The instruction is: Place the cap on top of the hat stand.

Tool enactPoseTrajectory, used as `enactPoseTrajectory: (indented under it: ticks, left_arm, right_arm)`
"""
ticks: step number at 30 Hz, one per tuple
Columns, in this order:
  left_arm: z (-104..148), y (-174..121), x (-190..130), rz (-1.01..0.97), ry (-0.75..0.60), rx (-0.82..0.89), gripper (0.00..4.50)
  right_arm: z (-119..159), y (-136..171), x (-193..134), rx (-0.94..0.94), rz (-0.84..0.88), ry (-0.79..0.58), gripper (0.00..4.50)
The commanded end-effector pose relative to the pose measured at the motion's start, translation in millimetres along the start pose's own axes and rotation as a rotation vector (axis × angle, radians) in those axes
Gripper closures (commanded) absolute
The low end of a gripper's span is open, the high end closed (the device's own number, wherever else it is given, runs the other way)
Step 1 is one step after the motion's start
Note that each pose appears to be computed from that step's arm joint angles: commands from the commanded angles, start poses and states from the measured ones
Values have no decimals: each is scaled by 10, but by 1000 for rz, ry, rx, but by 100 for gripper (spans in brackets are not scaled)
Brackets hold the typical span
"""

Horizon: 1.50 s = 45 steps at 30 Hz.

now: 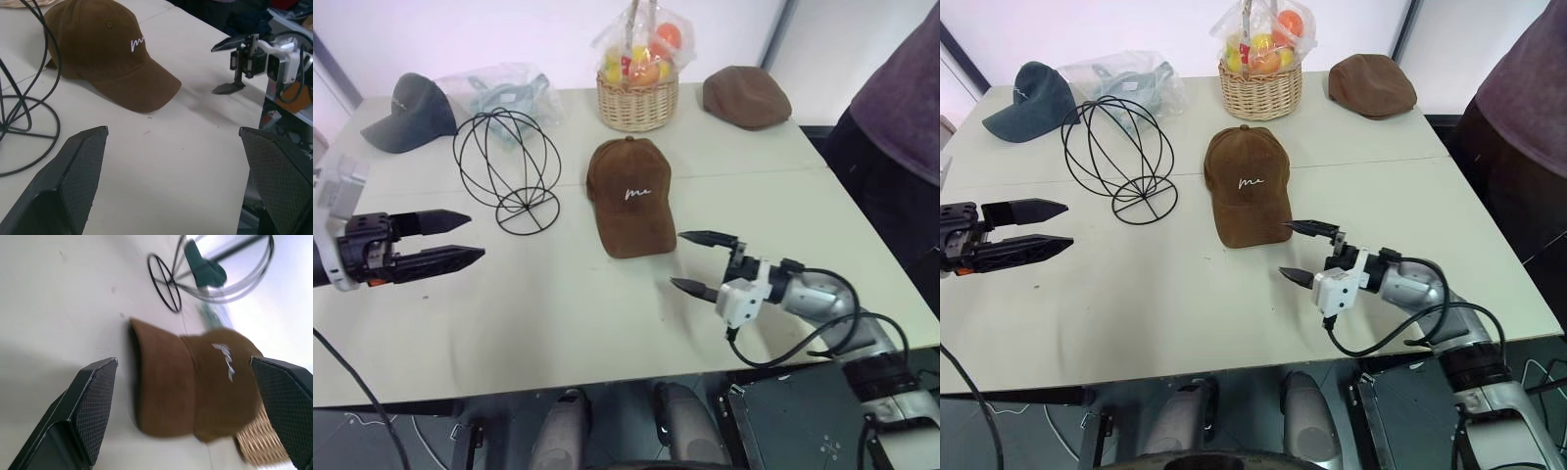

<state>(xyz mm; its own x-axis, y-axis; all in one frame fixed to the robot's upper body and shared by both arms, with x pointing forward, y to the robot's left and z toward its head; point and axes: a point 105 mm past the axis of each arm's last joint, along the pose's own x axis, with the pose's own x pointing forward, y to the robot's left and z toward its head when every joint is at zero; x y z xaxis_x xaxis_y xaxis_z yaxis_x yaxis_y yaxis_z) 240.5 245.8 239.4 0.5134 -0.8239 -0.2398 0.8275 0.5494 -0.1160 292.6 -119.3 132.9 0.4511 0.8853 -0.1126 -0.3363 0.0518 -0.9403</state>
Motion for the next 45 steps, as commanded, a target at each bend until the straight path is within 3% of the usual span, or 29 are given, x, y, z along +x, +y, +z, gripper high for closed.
enactPoseTrajectory:
  ticks: [1,9,15,22,26,29,36,41,45]
  left_arm:
    - [60,-50,-21,0,5,47,0]
    - [2,-95,13,2,14,42,0]
    - [6,-102,30,9,5,40,0]
    - [-7,-108,40,32,-5,39,0]
    - [-8,-114,44,45,-16,39,0]
    - [1,-112,44,57,-27,40,0]
    - [28,-72,19,86,-45,47,0]
    - [38,-67,4,103,-52,55,0]
    - [100,-32,-90,146,-57,80,0]
  right_arm:
    - [-61,18,91,-44,5,-20,7]
    - [-363,187,173,-236,107,-4,7]
    - [-580,154,256,-357,65,43,7]
    - [-707,88,510,-346,18,92,7]
    - [-647,87,653,-334,7,67,7]
    - [-590,114,731,-330,-1,44,82]
    - [-484,194,856,-326,-16,0,439]
    - [-432,29,986,-217,-162,26,446]
    - [-430,-306,1001,-84,-359,72,446]
